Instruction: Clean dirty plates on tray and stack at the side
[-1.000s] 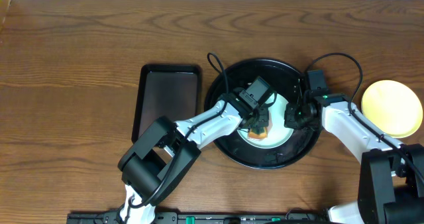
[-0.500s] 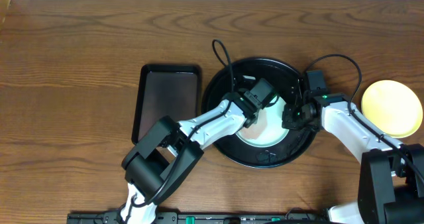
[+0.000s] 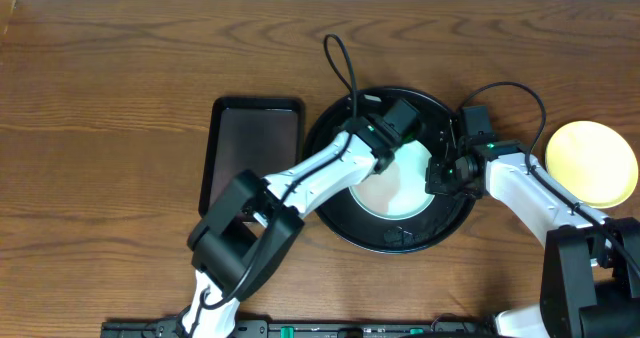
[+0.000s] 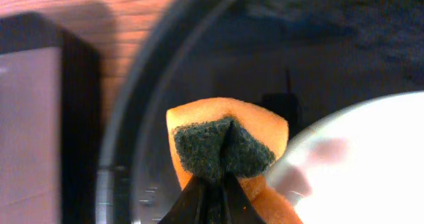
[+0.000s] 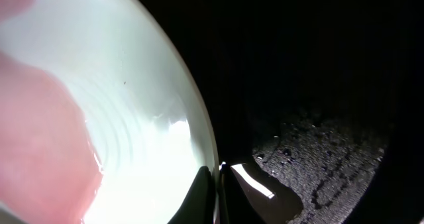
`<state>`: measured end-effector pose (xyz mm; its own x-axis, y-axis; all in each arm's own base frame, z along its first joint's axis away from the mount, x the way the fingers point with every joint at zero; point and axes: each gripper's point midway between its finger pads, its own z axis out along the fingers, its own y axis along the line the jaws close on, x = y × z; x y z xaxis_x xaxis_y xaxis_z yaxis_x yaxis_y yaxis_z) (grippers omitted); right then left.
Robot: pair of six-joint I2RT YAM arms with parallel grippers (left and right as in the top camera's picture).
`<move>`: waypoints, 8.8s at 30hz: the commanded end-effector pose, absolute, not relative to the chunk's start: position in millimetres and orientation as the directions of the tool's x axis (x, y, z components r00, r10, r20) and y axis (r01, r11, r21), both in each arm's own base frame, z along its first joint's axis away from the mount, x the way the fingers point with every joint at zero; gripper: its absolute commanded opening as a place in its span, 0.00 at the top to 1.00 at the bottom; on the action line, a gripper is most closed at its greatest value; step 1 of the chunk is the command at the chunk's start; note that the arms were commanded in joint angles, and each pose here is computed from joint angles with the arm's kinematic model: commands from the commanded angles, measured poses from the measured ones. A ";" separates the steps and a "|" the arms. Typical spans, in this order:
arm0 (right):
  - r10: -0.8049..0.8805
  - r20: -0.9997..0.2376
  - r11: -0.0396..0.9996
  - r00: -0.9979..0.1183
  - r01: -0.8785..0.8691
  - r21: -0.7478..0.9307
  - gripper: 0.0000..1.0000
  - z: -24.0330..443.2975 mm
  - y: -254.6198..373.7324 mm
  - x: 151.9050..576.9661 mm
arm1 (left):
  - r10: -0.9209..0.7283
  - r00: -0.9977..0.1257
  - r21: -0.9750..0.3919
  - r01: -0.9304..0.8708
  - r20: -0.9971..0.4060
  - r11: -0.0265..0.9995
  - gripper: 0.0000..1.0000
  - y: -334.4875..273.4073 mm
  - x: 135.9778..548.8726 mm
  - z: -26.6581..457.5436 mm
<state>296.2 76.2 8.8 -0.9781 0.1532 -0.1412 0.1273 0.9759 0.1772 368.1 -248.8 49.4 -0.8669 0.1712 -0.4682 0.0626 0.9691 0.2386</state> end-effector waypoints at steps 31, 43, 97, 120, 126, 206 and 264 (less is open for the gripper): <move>0.101 -0.165 0.993 -0.981 0.089 0.083 0.99 5.4 59.5 297.3 | 0.119 -0.880 -0.252 0.257 -0.459 0.933 0.93 -244.0 345.4 124.2; 0.108 -0.157 0.992 -0.982 0.096 0.082 0.99 5.0 59.2 295.3 | 0.256 -0.838 -0.078 0.332 -0.482 0.940 0.93 -310.4 335.9 40.0; 0.089 -0.181 0.992 -0.979 0.071 0.107 0.99 6.5 64.1 301.6 | 0.084 -0.845 -0.305 0.281 -0.528 0.910 0.93 -215.9 350.2 123.9; 0.090 -0.177 0.991 -0.980 0.071 0.110 0.99 6.4 64.7 300.7 | 0.141 -0.865 -0.091 0.209 -0.482 0.974 0.93 -271.9 338.0 6.2; 0.090 -0.176 0.991 -0.980 0.071 0.110 0.99 6.4 64.6 300.6 | 0.082 -0.840 -0.004 0.100 -0.536 0.995 0.93 -232.5 368.3 12.0; -0.258 -0.691 0.965 -0.675 -0.155 -0.209 0.99 175.2 63.1 358.9 | -0.208 -0.927 0.008 -0.221 -0.312 0.975 0.20 -46.4 321.8 34.4; -0.965 0.159 -0.111 -0.210 -0.223 -0.968 0.99 274.4 175.0 294.9 | -0.208 -0.927 0.008 -0.221 -0.312 0.975 0.19 -46.3 321.8 34.5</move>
<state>299.1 178.2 258.8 -0.1904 -0.9717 0.1400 -0.2547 -0.0888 -0.9629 320.3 -48.7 34.7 -0.9259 -0.2125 -0.3124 -0.2236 0.9747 -0.0001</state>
